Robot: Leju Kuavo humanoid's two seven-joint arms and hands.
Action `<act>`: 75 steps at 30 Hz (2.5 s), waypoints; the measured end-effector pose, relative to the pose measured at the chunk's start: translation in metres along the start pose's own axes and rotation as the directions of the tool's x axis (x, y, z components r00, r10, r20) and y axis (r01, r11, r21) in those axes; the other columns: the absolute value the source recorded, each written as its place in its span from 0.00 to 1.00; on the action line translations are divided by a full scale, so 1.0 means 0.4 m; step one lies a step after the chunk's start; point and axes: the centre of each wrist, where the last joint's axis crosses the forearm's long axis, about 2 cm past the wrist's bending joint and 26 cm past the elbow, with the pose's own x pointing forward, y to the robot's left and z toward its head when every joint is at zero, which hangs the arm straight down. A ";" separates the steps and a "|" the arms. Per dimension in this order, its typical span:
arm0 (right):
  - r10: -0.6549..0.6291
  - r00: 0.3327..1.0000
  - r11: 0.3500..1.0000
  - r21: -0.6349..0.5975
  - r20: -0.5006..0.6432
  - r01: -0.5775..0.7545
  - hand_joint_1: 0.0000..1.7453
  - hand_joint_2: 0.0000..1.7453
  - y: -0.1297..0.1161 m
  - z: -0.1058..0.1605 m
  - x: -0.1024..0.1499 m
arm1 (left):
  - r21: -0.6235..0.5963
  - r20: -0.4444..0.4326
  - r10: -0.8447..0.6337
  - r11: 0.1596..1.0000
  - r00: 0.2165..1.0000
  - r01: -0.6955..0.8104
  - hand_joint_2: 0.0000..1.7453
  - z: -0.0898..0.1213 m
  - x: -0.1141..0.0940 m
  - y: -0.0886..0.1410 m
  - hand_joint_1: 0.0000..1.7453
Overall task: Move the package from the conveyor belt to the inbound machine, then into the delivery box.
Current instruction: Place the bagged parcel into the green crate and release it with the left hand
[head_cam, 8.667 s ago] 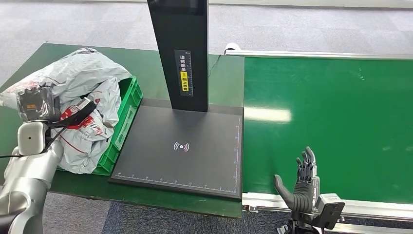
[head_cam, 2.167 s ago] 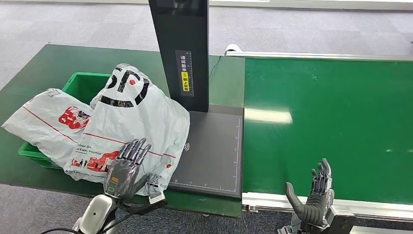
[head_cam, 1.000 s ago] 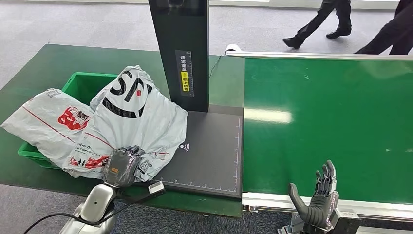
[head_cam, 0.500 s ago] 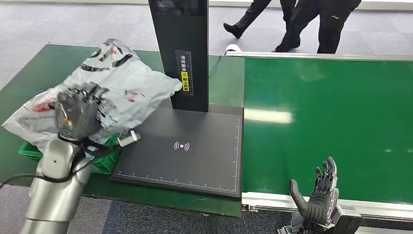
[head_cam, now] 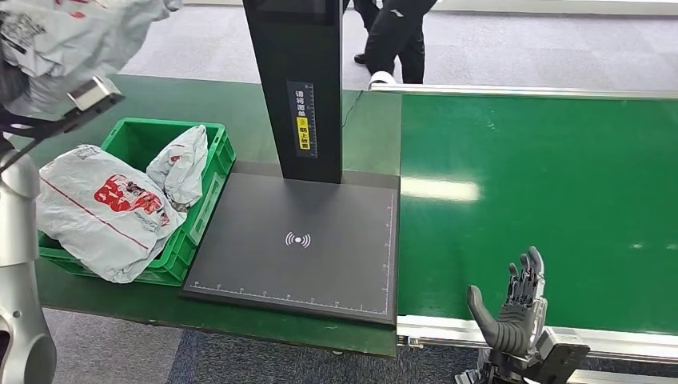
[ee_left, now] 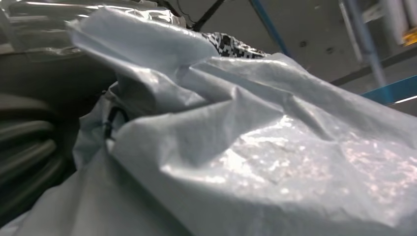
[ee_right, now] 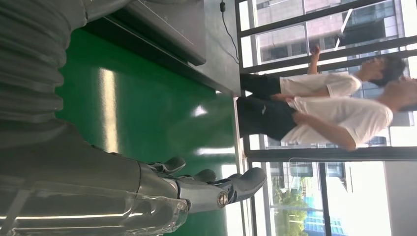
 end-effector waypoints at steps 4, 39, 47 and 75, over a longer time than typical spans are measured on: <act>-0.001 1.000 1.000 0.001 0.000 0.001 0.00 1.00 0.000 0.000 0.000 | -0.027 -0.013 -0.023 0.999 1.000 0.023 1.00 -0.010 -0.023 -0.015 1.00; 0.004 1.000 1.000 0.030 -0.011 -0.004 0.00 1.00 -0.020 0.010 0.000 | -0.673 0.010 -0.170 0.727 0.985 0.133 1.00 0.412 0.014 -0.260 0.00; 0.016 1.000 1.000 0.010 0.003 -0.016 0.00 1.00 -0.038 0.013 0.010 | -0.779 0.045 -0.069 0.623 0.997 0.078 1.00 0.398 0.009 -0.261 0.00; 0.058 0.998 0.997 -0.053 0.007 -0.058 0.00 1.00 -0.076 0.036 0.023 | -0.662 -0.407 0.828 0.022 0.385 -0.749 1.00 0.577 -0.040 0.027 0.00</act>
